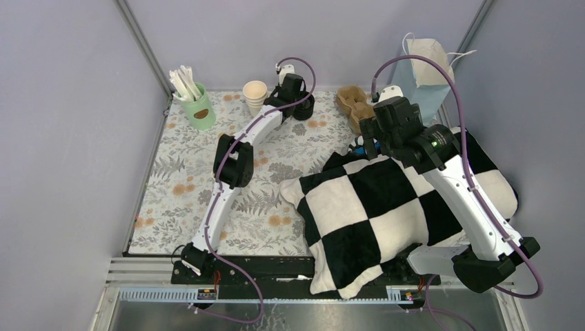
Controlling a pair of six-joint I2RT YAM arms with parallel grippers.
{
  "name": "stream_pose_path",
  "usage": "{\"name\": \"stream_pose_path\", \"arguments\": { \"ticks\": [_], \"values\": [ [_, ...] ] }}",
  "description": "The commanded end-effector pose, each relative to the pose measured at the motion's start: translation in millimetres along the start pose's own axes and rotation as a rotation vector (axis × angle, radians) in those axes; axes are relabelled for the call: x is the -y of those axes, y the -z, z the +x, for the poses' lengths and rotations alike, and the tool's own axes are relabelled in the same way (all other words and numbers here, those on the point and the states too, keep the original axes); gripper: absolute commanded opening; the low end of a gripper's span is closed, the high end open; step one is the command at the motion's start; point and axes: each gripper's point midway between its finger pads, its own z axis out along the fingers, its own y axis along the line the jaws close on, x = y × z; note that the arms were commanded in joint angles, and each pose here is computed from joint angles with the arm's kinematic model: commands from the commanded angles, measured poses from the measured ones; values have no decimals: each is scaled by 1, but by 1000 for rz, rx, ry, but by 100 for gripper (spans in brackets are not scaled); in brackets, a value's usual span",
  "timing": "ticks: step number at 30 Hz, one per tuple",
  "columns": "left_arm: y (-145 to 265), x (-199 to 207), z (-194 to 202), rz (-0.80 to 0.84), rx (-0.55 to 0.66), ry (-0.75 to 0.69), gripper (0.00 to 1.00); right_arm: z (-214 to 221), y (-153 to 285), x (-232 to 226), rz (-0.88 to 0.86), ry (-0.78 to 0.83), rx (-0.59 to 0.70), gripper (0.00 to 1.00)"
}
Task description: Pack the takeout coffee
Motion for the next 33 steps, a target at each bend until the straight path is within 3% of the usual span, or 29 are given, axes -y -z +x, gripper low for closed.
{"name": "stream_pose_path", "arguments": {
  "ticks": [1, 6, 14, 25, 33],
  "values": [
    [12, 9, -35, 37, 62, 41, 28, -5, 5, 11, 34, -12, 37, 100],
    [12, 9, -38, 37, 70, 41, 28, -5, 4, 10, 30, -12, 35, 100],
    [18, 9, -46, 28, 87, 33, 38, -4, 3, 7, 20, -16, 27, 100],
    [22, 7, -56, 9, 118, 25, 39, -4, 2, 6, 17, -14, 25, 100],
    [24, 11, -58, 10, 130, 14, 31, -3, 2, 4, 11, -12, 19, 100]
  ]
}}
